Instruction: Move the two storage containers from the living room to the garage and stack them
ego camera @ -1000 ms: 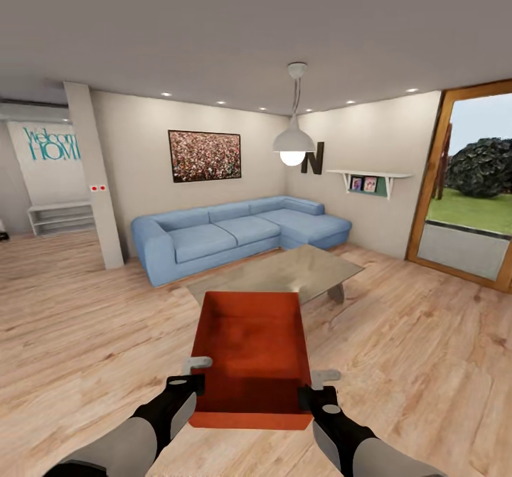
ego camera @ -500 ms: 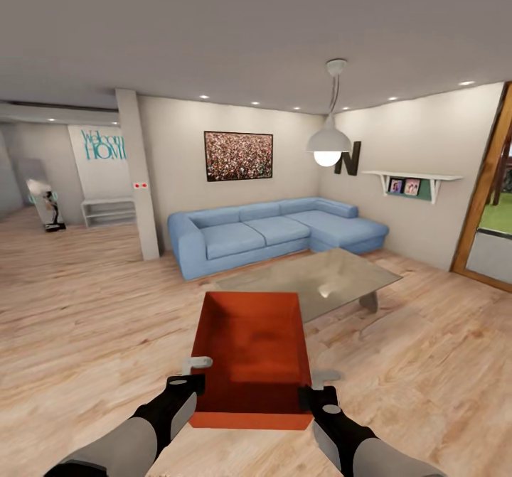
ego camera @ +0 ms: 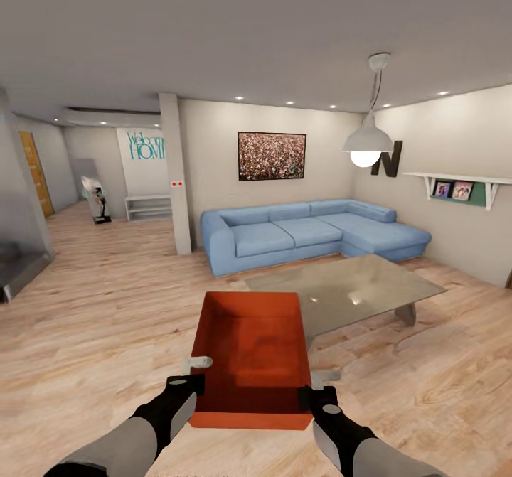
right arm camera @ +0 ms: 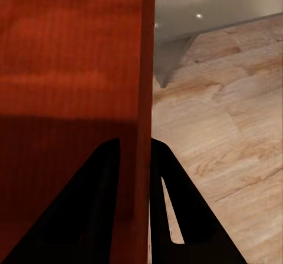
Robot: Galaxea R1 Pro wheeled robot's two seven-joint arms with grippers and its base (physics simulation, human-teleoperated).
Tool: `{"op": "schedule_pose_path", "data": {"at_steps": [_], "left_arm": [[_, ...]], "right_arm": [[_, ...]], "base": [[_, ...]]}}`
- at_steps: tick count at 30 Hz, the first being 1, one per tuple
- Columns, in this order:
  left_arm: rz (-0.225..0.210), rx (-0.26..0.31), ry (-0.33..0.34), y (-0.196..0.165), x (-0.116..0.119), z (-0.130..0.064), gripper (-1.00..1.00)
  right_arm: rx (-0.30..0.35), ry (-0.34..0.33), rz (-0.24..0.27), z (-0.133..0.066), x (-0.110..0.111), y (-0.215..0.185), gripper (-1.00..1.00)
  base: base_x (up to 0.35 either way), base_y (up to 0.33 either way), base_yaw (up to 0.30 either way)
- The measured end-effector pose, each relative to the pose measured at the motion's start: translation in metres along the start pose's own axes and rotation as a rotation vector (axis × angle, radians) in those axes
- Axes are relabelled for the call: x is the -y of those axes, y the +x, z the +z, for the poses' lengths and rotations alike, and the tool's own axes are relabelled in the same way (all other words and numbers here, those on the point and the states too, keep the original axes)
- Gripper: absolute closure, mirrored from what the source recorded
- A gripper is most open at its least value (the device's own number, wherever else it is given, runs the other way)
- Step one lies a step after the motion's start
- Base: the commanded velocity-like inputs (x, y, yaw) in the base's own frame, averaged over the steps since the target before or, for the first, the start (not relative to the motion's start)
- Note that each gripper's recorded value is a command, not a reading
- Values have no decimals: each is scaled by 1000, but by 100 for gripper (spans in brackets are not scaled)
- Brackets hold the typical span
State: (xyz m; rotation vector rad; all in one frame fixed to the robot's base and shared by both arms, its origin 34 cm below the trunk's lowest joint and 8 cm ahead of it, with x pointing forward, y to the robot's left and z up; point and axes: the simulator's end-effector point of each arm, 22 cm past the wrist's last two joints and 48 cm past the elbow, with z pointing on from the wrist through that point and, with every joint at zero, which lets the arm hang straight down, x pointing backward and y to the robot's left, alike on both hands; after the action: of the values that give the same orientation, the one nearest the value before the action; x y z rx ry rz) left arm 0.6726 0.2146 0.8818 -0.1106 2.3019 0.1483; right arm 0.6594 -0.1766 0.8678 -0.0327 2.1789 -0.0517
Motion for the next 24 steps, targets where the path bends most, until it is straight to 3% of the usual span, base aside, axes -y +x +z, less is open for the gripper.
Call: {"op": "schedule_pose_path", "data": {"at_steps": [24], "left_arm": [[0, 0, -1, 0, 0, 0, 100]], "right_arm": [[0, -1, 0, 0, 0, 0, 100]], "base": [[0, 0, 300]]}}
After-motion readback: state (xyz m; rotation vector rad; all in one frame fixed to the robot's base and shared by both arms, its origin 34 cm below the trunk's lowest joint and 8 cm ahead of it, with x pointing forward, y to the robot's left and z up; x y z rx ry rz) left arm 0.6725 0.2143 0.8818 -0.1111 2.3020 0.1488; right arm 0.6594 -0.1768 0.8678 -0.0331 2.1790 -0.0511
